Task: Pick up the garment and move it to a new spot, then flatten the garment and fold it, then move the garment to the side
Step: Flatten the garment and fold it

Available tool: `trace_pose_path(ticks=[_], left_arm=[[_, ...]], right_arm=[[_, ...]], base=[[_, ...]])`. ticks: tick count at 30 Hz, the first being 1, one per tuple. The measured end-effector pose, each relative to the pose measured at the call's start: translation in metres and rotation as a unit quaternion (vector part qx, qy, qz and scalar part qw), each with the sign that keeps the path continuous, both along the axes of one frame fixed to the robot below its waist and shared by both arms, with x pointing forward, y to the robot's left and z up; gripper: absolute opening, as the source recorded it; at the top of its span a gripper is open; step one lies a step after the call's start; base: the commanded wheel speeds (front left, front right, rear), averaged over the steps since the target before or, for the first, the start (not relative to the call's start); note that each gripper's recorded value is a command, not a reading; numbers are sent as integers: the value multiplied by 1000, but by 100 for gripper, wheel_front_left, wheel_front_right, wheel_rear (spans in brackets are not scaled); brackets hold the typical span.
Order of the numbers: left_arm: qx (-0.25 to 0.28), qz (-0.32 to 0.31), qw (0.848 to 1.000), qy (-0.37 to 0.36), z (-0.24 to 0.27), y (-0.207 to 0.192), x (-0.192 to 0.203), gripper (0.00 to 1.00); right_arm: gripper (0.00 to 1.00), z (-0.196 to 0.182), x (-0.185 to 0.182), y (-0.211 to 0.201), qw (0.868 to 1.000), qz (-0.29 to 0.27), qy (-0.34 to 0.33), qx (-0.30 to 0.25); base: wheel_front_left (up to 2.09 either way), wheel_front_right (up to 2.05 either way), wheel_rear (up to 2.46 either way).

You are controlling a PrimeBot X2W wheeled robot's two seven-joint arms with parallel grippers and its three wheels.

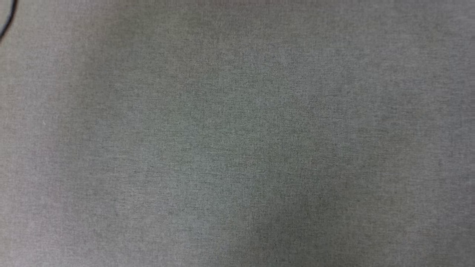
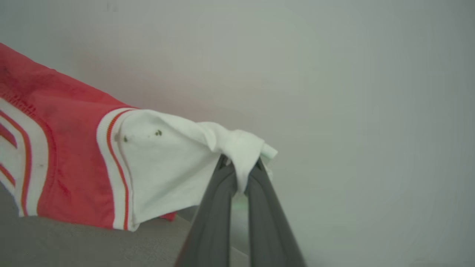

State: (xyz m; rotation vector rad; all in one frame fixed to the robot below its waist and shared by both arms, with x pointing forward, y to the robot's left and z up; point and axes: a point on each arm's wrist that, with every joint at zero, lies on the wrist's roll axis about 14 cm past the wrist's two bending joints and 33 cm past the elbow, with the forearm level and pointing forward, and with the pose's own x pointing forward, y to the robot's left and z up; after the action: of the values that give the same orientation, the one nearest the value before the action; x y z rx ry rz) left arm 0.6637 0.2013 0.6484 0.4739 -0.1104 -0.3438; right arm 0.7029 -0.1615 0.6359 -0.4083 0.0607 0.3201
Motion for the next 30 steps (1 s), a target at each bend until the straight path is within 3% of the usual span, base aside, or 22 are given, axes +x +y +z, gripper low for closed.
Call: trace_pose_path(ticks=[10,18,30], left_arm=[[-46,-17,996,69,-75,0,-71,0],[-66,-5,988,142,-138,-2,-165,0],[-67,41,969,235,-180,18,-289,0]], right_arm=[[0,-77,-69,6,996,43,77,10],[0,-144,-162,6,984,73,160,29],[0,-195,-288,-40,959,42,277,35]], base=[[0,0,0],[0,0,0],[0,0,0]])
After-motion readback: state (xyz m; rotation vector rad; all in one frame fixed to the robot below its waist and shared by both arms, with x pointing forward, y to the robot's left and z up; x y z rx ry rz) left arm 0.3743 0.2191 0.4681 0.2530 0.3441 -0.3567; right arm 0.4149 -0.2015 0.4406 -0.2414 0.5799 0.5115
